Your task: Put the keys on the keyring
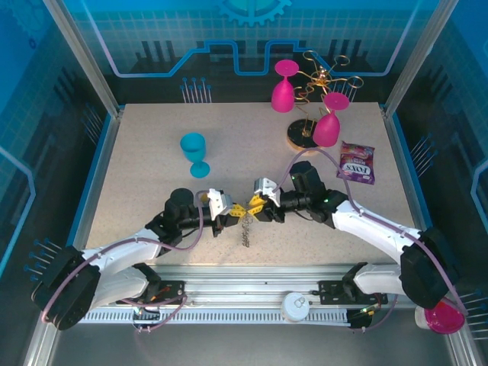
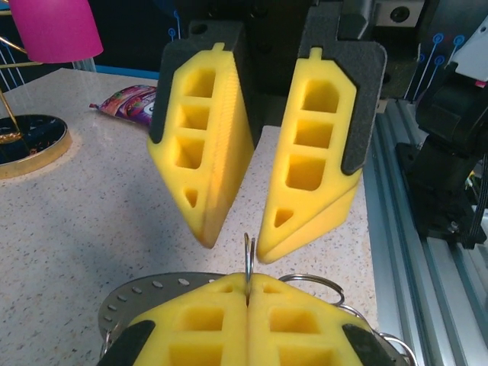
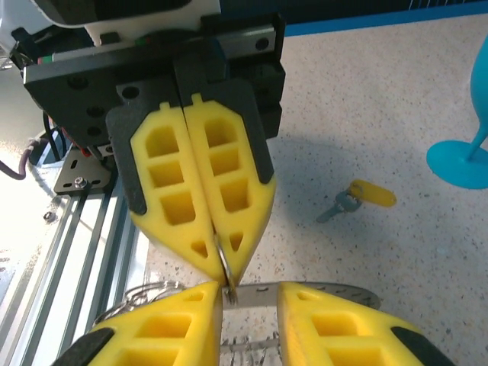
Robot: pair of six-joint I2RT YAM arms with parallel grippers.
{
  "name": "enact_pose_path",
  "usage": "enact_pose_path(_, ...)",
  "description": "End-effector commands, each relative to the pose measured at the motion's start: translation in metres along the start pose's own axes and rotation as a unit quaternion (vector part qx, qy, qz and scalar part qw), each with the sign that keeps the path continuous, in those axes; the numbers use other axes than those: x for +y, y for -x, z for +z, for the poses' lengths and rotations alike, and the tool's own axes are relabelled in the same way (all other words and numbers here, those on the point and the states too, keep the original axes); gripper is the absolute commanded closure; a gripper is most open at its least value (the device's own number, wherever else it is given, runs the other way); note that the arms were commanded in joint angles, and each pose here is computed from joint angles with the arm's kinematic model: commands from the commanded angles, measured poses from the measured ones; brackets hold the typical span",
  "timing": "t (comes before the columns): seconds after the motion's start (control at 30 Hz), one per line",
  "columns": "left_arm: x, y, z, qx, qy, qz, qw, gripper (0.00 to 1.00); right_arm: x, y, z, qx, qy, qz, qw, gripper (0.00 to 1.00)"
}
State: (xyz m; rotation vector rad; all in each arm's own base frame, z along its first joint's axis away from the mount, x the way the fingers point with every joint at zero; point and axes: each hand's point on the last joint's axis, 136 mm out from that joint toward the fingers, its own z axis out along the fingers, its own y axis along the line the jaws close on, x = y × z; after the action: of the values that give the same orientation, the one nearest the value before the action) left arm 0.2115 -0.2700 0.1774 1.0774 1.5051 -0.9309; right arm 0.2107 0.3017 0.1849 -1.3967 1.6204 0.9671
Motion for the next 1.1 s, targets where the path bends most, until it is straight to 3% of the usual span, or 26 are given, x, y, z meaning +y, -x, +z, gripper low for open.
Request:
enact_pose_path(0.0,-0.006,0.015,0.001,-0.033,-0.018,0.01,0.999,1.0,0.0,0.009,0.003,-0.027,0.018,0.0,0.999,0.75)
enact_pose_path(0.2,-0.006,0.018,0.001,-0.043,-0.023,0.01,0.999,1.0,-0.002,0.008,0.007,-0.027,0.021,0.002,0.999,0.81)
enact_pose_path(0.33,-0.007,0.021,0.001,-0.051,-0.023,0.007,0.998,1.0,-0.002,0.008,0.007,-0.029,0.021,0.002,0.999,1.0)
enact_pose_path(0.4,-0.006,0.02,0.001,-0.049,-0.019,0.006,0.999,1.0,-0.001,0.008,0.006,-0.027,0.022,0.001,0.999,1.0)
enact_pose_path(0.47,-0.001,0.018,0.0,-0.041,-0.003,0.003,0.999,0.9,0.0,0.008,0.004,-0.019,0.02,-0.003,1.0,1.0)
enact_pose_path(0.57,0.002,0.012,-0.002,-0.017,0.01,0.008,1.0,0.83,0.001,0.006,0.001,0.005,0.017,-0.014,1.0,1.0)
enact_pose_path(0.8,0.001,0.004,-0.005,0.031,0.008,0.018,0.999,0.83,0.006,0.004,-0.001,0.07,0.023,-0.038,0.997,1.0)
enact_pose_path(1.07,0.002,0.007,-0.001,0.031,0.002,0.022,0.999,0.82,0.015,0.01,0.006,0.097,0.043,-0.063,0.992,1.0)
